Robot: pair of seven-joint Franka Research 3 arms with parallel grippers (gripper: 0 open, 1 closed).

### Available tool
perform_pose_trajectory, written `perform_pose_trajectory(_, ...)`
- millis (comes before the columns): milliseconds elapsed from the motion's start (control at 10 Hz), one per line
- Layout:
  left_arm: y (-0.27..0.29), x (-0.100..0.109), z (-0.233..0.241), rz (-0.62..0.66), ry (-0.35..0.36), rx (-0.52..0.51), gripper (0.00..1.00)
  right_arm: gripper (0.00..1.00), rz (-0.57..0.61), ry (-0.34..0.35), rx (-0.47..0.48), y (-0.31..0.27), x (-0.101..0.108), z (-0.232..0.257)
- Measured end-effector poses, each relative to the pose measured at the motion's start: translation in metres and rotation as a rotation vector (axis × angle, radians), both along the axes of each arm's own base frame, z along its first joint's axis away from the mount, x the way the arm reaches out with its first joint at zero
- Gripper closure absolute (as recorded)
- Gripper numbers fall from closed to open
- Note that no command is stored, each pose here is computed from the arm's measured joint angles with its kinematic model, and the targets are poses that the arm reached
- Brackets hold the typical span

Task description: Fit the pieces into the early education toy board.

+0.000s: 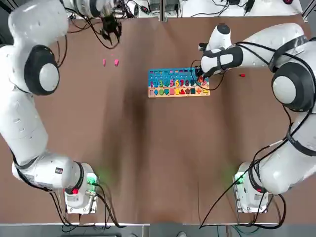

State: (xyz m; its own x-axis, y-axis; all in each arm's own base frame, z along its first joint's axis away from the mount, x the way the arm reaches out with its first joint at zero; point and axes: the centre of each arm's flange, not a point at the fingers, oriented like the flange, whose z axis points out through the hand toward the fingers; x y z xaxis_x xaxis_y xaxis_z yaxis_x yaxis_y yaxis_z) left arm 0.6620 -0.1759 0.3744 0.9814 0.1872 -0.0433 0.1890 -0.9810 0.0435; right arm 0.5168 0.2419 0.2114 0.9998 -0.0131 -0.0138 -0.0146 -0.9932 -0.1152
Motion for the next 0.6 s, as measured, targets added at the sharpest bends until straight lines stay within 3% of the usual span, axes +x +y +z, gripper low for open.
perform_pose_trajectory(300,0.070,0.017,0.006,-0.020,-0.017,-0.005,0.29,0.60,-0.004,-0.001,0.001,0.000,0.000,-0.006)
perform_pose_trajectory(600,0.113,0.018,-0.018,-0.069,0.018,-0.008,0.29,0.60,-0.024,0.001,0.009,0.000,0.000,-0.018)
